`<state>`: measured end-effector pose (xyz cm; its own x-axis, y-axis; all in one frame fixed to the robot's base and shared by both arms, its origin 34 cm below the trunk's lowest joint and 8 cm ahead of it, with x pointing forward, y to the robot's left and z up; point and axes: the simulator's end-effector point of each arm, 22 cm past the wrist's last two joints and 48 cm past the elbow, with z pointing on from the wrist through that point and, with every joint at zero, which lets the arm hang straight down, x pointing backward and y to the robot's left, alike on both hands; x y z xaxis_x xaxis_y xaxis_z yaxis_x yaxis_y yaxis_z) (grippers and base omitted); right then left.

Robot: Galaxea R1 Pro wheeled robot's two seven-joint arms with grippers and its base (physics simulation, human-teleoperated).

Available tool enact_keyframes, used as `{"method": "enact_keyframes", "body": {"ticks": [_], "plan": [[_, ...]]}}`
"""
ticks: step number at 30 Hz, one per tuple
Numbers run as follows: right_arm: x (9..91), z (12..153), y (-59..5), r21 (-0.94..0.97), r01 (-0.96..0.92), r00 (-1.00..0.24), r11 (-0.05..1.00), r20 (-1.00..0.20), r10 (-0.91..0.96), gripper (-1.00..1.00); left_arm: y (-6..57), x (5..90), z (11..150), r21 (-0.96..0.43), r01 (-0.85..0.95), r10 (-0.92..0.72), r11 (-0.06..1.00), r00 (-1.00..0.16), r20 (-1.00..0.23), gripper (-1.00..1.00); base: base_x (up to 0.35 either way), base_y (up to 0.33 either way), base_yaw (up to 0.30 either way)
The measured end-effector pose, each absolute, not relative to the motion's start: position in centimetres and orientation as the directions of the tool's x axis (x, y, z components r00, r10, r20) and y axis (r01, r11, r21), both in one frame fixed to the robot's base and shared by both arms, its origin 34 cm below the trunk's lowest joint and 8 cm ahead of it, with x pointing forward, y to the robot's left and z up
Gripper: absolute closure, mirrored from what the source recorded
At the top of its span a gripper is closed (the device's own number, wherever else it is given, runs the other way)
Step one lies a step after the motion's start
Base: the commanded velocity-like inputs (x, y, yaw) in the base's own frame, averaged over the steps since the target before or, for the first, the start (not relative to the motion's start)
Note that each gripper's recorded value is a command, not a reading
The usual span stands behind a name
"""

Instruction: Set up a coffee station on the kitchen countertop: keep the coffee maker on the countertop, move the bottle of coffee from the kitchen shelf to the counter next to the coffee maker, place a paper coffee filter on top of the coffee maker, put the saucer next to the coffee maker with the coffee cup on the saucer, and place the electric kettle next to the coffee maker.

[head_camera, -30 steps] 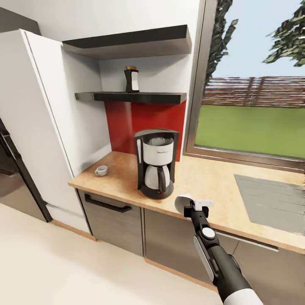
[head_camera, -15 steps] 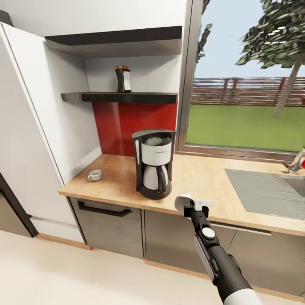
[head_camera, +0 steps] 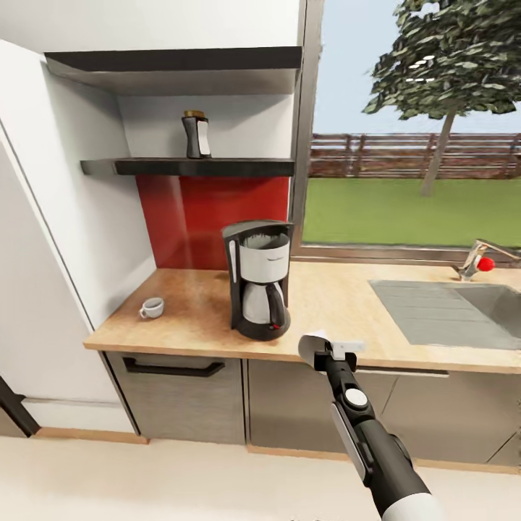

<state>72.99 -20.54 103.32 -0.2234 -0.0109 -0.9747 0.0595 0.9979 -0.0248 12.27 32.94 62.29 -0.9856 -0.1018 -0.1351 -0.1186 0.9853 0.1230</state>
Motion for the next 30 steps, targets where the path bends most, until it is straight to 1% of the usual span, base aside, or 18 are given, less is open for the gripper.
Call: {"method": "enact_keyframes", "body": {"ticks": [30], "plan": [[72.99,103.32,-20.55,-0.025,0.060,-0.223,0.998,-0.975,-0.011,1.00,32.63,12.25,62.26,0.120,-0.118,-0.101,0.986,-0.986,-0.134,-1.00,0.000,0.331,-0.268]]}}
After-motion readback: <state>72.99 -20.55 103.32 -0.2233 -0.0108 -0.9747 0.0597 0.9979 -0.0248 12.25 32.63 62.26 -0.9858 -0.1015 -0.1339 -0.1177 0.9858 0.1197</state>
